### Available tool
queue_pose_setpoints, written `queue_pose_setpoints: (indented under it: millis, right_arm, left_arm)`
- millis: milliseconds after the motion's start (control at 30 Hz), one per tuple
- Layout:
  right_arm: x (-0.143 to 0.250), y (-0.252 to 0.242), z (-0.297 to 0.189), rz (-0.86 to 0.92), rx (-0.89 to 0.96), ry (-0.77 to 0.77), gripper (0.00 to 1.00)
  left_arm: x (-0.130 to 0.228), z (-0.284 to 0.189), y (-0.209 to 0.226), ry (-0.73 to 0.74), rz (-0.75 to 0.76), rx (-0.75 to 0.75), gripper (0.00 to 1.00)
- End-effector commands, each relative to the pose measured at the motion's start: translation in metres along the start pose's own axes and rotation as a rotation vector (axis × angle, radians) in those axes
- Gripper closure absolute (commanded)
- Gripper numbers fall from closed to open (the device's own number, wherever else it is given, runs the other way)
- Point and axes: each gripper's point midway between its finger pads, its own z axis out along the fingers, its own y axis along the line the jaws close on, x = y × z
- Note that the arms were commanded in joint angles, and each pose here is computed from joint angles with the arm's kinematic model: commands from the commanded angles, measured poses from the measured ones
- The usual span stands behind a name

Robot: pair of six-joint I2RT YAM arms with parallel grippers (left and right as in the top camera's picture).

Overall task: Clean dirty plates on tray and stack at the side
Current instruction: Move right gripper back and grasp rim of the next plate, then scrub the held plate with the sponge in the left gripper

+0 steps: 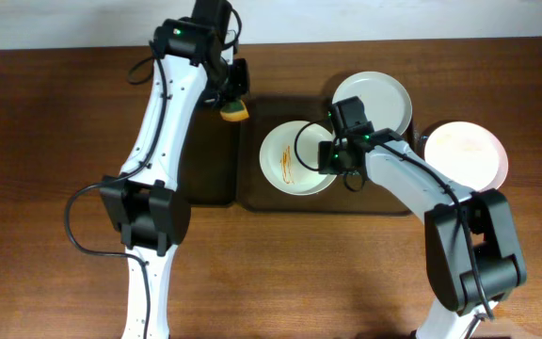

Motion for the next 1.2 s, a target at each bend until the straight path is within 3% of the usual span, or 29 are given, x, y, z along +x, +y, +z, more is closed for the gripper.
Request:
queue_pose_setpoints:
  millis: [0, 133, 200, 367, 733, 867, 1100, 1167]
  right_arm:
    - [0.004, -0.019, 0.014, -0.055, 0.039, 0.023, 0.52]
    - [-0.005, -0.027, 0.020, -0.051, 0.040, -0.003, 0.54]
    - [-0.002, -0.023, 0.026, -0.051, 0.019, 0.008, 0.71]
    - [0.007, -0.013, 0.034, 0.025, -0.045, 0.050, 0.95]
    - [0.016, -0.017, 0.035, 0.254, -0.020, 0.086, 0.96]
    - [0.025, -0.015, 0.034, 0.266, -0.031, 0.129, 0.96]
    - [0.028, -0.014, 0.034, 0.267, -0.036, 0.141, 0.96]
    - [0.031, -0.015, 0.034, 0.264, -0.032, 0.152, 0.96]
  left_arm:
    - [0.014, 0.009, -0.019, 0.035, 0.049, 0.022, 1.00]
    - [0.016, 0.014, -0.028, 0.037, 0.067, 0.029, 1.00]
    - [0.016, 0.014, -0.034, 0.030, 0.078, 0.035, 1.00]
    - [0.021, 0.023, -0.051, 0.033, 0.112, 0.045, 1.00]
    - [0.072, 0.094, -0.053, 0.245, 0.138, -0.020, 1.00]
    - [0.080, 0.117, -0.046, 0.287, 0.132, -0.037, 1.00]
    - [0.098, 0.162, -0.056, 0.344, 0.253, 0.025, 1.00]
    - [0.143, 0.163, -0.046, 0.527, 0.192, -0.040, 1.00]
